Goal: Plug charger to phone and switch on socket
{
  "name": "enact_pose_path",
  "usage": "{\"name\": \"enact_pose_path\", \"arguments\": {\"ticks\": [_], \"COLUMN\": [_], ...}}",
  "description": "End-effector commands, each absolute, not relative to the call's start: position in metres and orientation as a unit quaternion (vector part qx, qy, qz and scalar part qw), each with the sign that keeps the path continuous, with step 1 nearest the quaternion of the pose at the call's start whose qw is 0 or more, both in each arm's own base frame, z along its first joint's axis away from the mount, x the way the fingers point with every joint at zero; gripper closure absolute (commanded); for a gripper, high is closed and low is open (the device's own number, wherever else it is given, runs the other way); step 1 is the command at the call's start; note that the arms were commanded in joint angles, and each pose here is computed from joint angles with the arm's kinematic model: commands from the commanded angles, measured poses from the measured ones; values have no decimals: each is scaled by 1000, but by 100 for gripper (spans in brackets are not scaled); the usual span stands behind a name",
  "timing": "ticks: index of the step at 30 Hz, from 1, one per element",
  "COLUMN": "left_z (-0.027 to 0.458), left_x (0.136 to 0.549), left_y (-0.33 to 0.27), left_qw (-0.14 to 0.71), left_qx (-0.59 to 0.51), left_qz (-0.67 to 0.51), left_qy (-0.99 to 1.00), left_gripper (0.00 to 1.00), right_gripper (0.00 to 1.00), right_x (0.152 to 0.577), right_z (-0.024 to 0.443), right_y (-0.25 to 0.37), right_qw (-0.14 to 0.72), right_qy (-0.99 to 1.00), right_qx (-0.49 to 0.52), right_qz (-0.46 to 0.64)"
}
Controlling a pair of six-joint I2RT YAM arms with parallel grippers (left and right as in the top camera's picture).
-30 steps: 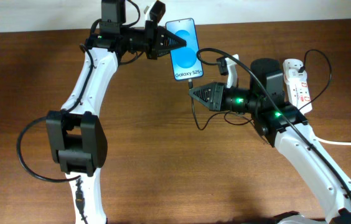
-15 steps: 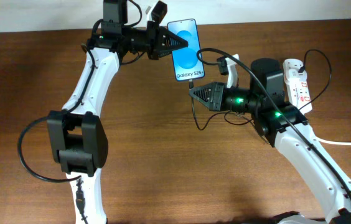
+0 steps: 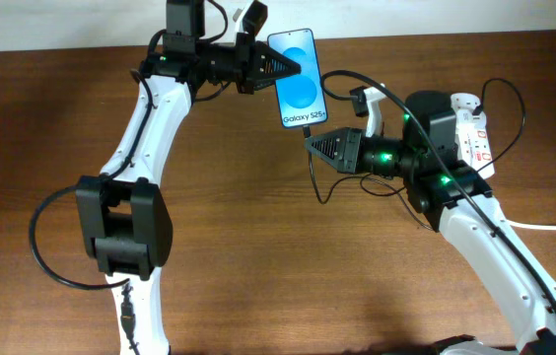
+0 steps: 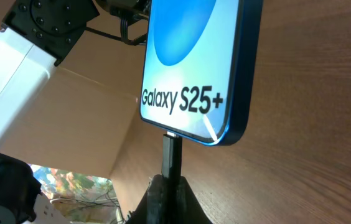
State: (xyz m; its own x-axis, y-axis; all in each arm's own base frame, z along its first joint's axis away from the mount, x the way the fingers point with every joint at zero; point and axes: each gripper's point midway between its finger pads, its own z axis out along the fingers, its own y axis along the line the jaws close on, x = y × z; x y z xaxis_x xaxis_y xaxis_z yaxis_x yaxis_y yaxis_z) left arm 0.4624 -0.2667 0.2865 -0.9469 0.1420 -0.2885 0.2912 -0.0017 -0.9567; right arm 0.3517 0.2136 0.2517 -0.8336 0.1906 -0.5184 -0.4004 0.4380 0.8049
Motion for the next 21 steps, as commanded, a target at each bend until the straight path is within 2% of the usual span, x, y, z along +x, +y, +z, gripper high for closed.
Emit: {"name": "enact_pose_path", "arguments": {"ticks": [1, 15, 17, 19, 21], "left_z": [323, 313, 313, 313, 313], "left_x": [435, 423, 423, 424, 424], "left_y": [-275, -281, -281, -280, -279], "left_qw": [58, 37, 37, 38, 39], "left_qx": [213, 206, 205, 205, 205], "left_qz": [-705, -707, -707, -706, -706], "left_qy": [674, 676, 676, 676, 677], "left_gripper": [100, 100, 100, 100, 100], "right_gripper": [96, 95, 85, 68, 63], "right_x": [368, 376, 374, 371, 369], "right_z": [260, 271, 271, 269, 265], "right_y": [202, 201, 202, 203, 203], "right_qw": [321, 343, 339, 330, 321], "right_qy": [795, 783, 783, 785, 790], "right_qx": [-58, -56, -58, -58, -53], "right_qz": [511, 516, 519, 521, 520]}}
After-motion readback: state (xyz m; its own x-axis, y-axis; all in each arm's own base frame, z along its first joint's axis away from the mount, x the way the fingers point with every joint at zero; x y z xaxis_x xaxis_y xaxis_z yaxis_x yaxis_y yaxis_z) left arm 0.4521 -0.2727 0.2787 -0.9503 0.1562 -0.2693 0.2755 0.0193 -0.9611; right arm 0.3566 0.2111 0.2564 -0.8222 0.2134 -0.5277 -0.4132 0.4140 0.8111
